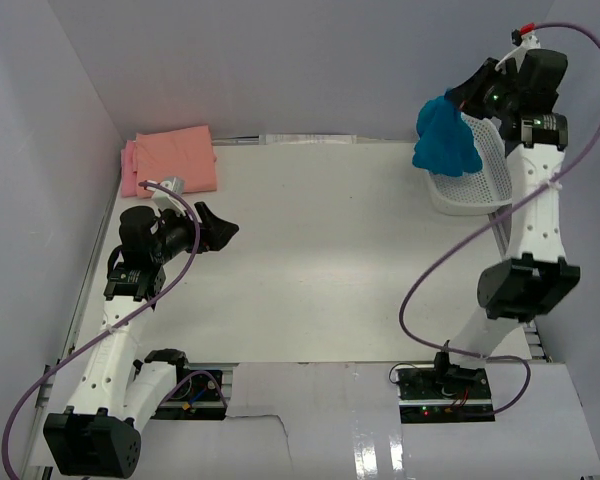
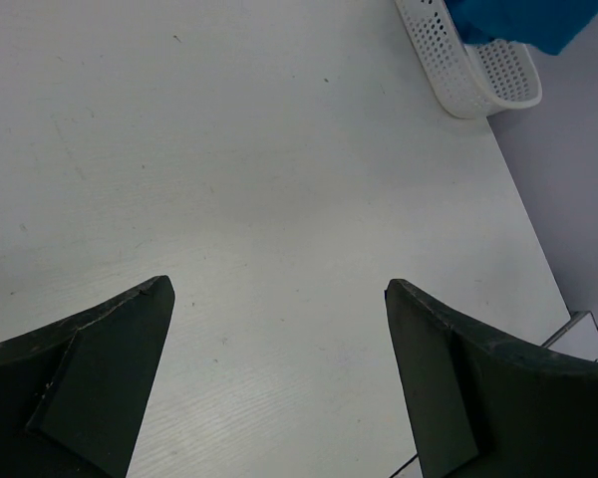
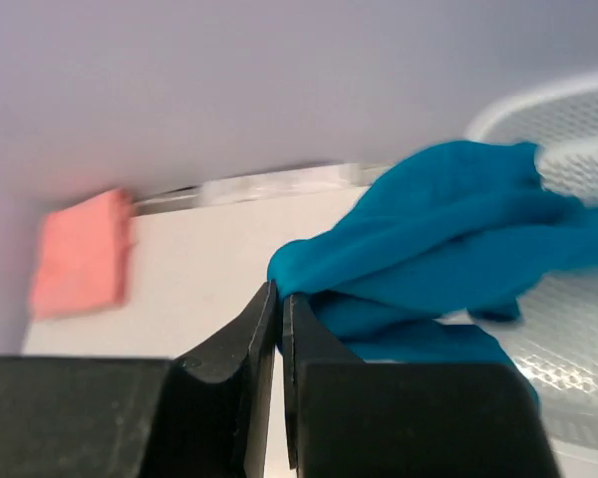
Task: Fold and stack the t-shirts
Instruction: Grab crumpled tshirt from bin with the right arm, then move the tshirt to the center of the board
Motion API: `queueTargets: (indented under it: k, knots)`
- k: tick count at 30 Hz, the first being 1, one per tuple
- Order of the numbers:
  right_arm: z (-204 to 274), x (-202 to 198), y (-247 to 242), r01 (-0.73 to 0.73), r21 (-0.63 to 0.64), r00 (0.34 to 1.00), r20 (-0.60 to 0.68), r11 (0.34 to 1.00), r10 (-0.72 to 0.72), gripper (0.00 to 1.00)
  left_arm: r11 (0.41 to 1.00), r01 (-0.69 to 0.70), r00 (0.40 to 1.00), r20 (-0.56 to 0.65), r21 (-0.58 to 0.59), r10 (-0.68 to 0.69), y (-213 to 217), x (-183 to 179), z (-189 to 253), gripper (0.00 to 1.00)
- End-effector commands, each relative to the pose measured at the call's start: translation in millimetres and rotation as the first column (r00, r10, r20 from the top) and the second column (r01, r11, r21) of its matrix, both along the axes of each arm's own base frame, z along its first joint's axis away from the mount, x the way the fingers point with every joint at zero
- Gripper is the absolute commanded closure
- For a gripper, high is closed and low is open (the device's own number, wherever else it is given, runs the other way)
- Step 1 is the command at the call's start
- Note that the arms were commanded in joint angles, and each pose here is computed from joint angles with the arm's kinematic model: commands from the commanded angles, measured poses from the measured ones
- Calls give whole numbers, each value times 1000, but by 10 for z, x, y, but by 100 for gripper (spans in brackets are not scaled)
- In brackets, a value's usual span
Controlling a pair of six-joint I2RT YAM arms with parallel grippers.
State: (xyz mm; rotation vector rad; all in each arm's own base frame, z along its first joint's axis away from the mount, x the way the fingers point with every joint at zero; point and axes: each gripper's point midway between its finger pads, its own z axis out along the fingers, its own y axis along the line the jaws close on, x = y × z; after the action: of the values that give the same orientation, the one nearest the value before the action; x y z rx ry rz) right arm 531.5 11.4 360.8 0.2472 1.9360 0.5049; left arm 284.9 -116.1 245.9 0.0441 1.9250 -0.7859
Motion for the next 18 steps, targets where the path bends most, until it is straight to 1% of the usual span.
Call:
queueTargets:
  k: [1,2,4,5,6,8,9,11,12,14,15,16,17,18]
  knots:
    - [432,-882,824,-395,77,917,84,916,389,92,1000,20,999,36,3,-20,-15,-9,78,2]
    - [555,-1246,1084,-465,56,882,113,884,457,92,1000,20,999,36,3,-20,-15,-5,77,2]
    - [454,-1638,1357,-530,42,844,126,847,522,92,1000,22,999,35,1,-22,-19,-9,78,2]
    - [325,-1974,1470,-562,37,820,155,826,551,92,1000,24,999,36,1,-24,-21,-6,77,2]
    - [273,-2118,1493,-564,63,819,164,823,549,92,1000,24,999,38,0,-24,-22,-4,87,2]
    - [181,-2463,1466,-565,57,816,186,823,547,92,1000,25,999,37,1,-25,-23,-10,81,2]
    - [64,-2509,1400,-530,50,842,143,846,520,92,1000,26,999,38,-1,-26,-26,-10,85,2]
    - [-114,-2625,1371,-526,52,849,93,849,521,92,1000,26,999,37,-2,-26,-27,-8,88,2]
    - [-255,-2670,1366,-529,63,848,47,846,527,92,1000,28,999,37,-3,-27,-29,-6,91,2]
    - [-504,-2650,1322,-508,62,860,-12,859,509,92,1000,25,999,39,-2,-25,-25,2,96,2]
    - [-736,-2638,1292,-490,69,867,-62,869,494,92,1000,23,999,39,-1,-23,-23,3,96,2]
    - [-869,-2599,1241,-467,50,878,-91,883,469,92,1000,24,999,43,0,-24,-22,-1,104,2]
    - [-1035,-2561,1203,-448,48,883,-136,893,450,87,1000,22,999,43,0,-22,-20,-2,101,2]
    - [-1252,-2553,1141,-418,39,887,-200,908,417,59,1000,21,999,44,1,-21,-17,-12,96,2]
